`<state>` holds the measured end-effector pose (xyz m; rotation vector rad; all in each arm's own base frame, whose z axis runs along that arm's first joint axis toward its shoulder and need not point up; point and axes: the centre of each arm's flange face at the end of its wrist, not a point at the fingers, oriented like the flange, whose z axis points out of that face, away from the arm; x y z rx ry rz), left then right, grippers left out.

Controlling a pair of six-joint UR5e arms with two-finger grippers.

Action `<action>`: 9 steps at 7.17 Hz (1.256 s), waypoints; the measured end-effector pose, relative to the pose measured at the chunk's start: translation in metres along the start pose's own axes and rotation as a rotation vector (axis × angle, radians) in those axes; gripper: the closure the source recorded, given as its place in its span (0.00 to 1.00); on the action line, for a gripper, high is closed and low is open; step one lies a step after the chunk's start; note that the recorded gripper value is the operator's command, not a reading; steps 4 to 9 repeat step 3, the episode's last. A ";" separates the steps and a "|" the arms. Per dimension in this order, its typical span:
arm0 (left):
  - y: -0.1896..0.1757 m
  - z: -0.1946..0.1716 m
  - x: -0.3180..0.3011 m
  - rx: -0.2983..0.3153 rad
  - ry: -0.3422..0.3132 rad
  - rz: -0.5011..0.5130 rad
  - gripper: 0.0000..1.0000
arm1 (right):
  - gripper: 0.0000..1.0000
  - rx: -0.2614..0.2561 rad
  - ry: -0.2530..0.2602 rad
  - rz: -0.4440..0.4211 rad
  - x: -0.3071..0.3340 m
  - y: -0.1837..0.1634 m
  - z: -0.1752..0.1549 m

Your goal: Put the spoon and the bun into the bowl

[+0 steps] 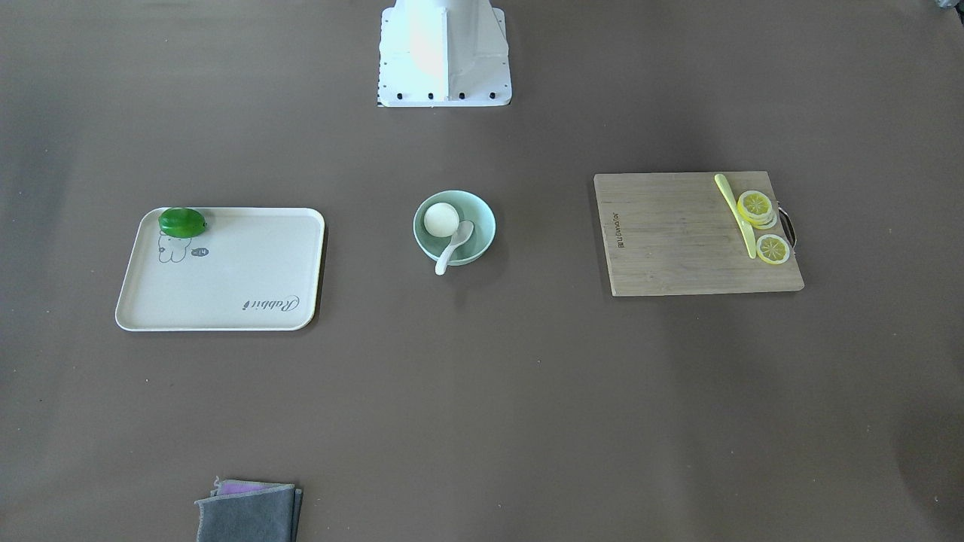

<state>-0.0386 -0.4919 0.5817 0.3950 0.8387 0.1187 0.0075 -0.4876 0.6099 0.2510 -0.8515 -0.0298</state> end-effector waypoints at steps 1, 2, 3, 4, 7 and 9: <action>-0.001 0.000 0.000 0.001 0.000 0.001 0.02 | 0.00 0.001 -0.006 0.000 -0.002 0.001 -0.001; -0.001 0.000 0.000 0.002 0.000 0.003 0.02 | 0.00 0.001 -0.012 0.000 -0.003 0.002 -0.002; 0.000 0.000 0.000 0.002 -0.001 0.003 0.02 | 0.00 0.001 -0.017 -0.001 -0.004 0.003 -0.003; 0.000 0.000 0.000 0.002 -0.001 0.003 0.02 | 0.00 0.001 -0.017 -0.001 -0.004 0.003 -0.003; 0.000 0.000 0.000 0.002 -0.001 0.003 0.02 | 0.00 0.001 -0.017 -0.001 -0.004 0.003 -0.003; 0.000 0.000 0.000 0.002 -0.001 0.003 0.02 | 0.00 0.001 -0.017 -0.001 -0.004 0.003 -0.003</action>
